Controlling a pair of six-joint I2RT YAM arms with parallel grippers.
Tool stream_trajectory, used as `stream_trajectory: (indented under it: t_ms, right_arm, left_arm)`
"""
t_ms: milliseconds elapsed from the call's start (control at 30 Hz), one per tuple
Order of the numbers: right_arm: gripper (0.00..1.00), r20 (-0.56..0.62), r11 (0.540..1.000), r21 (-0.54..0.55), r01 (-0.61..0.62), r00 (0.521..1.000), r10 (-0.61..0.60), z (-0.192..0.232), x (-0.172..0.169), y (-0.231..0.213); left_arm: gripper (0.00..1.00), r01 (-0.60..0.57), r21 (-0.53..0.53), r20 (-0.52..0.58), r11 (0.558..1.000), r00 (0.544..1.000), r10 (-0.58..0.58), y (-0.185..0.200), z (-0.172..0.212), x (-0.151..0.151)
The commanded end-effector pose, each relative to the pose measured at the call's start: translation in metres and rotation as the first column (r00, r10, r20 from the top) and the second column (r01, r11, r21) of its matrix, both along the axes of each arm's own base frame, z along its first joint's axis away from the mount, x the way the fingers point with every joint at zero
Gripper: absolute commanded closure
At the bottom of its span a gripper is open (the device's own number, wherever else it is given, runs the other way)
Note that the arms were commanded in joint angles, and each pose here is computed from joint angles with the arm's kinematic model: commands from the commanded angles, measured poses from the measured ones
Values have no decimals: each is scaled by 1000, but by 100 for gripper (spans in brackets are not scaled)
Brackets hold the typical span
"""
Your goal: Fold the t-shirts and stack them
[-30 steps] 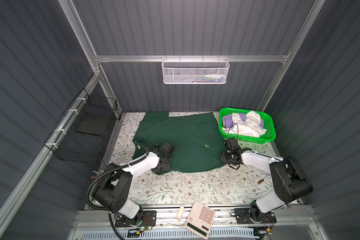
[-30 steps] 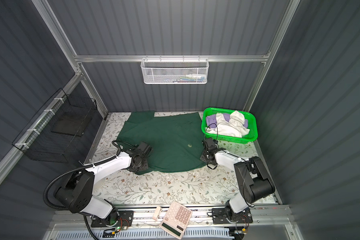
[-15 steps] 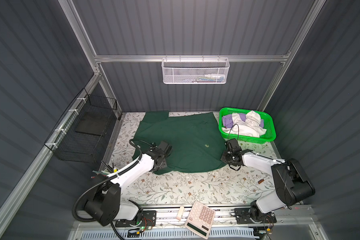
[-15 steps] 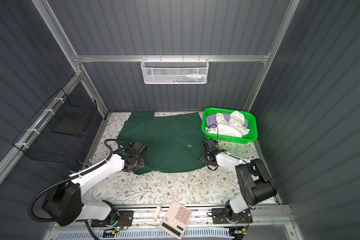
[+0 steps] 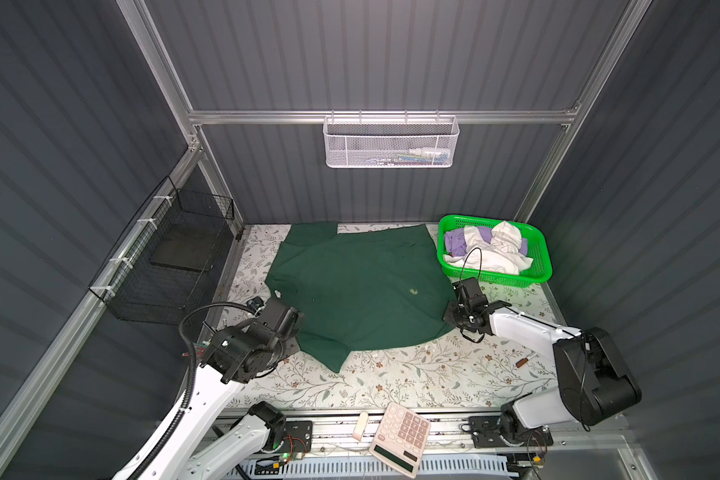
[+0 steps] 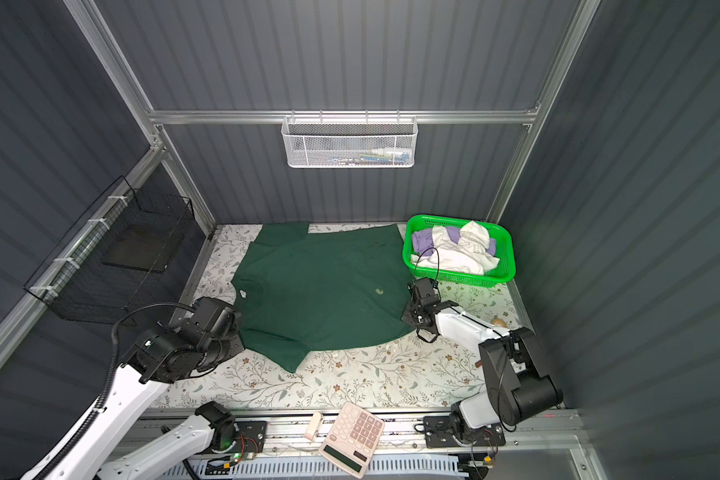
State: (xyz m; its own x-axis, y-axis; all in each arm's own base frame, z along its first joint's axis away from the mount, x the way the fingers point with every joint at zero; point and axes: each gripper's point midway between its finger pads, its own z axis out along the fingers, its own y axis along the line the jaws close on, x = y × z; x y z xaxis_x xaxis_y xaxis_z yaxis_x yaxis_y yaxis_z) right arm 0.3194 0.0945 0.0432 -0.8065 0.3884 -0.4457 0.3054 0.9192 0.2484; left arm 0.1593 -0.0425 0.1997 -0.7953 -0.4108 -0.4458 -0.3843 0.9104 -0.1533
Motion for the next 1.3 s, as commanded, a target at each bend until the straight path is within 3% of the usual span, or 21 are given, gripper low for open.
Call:
stream_trajectory:
  t_ms: [0, 133, 267, 367, 467, 600, 667, 767, 1000, 1100, 1267]
  right_arm:
    - [94, -27, 999, -52, 7, 1000, -9, -2, -15, -13]
    - [93, -17, 998, -59, 3, 1000, -4, -1, -27, -17]
    - [93, 3, 997, -74, 3, 1000, -3, 5, -36, -23]
    - [90, 14, 996, -92, 15, 1000, -14, 11, -39, -28]
    - [83, 29, 992, -119, 40, 999, -37, 18, -42, -36]
    - [59, 118, 984, -171, 53, 992, -32, 44, -33, -37]
    - [55, 146, 984, -178, 10, 989, 16, 57, -25, -23]
    - [55, 138, 987, -136, -84, 985, 103, 64, -13, 9]
    - [55, 137, 978, 52, -204, 971, 195, 56, -16, 63]
    - [55, 118, 976, 85, -202, 974, 191, 49, -21, 67]
    - [52, 108, 982, 25, -189, 977, 185, 46, -22, 56]
  left_arm:
    - [100, -49, 26, -141, 998, 989, 52, 18, -15, -40]
    - [100, -65, -14, -179, 998, 982, 61, 22, -34, -61]
    - [92, -66, -94, -158, 993, 986, 51, 12, -42, -62]
    - [89, -69, -97, -184, 993, 982, 50, 8, -50, -61]
    - [76, -76, -81, -161, 994, 985, 63, 10, -46, -54]
    - [72, -69, -84, -44, 994, 997, 65, 6, -30, -28]
    - [72, 14, -87, -63, 996, 998, -19, -16, -40, -8]
    - [73, 149, -142, -219, 979, 959, -178, -64, -86, 7]
    - [78, 413, -80, -301, 907, 858, -417, -134, -140, -1]
    - [79, 448, -51, -358, 892, 826, -435, -144, -162, -10]
    - [78, 463, -34, -405, 886, 804, -436, -145, -183, -20]
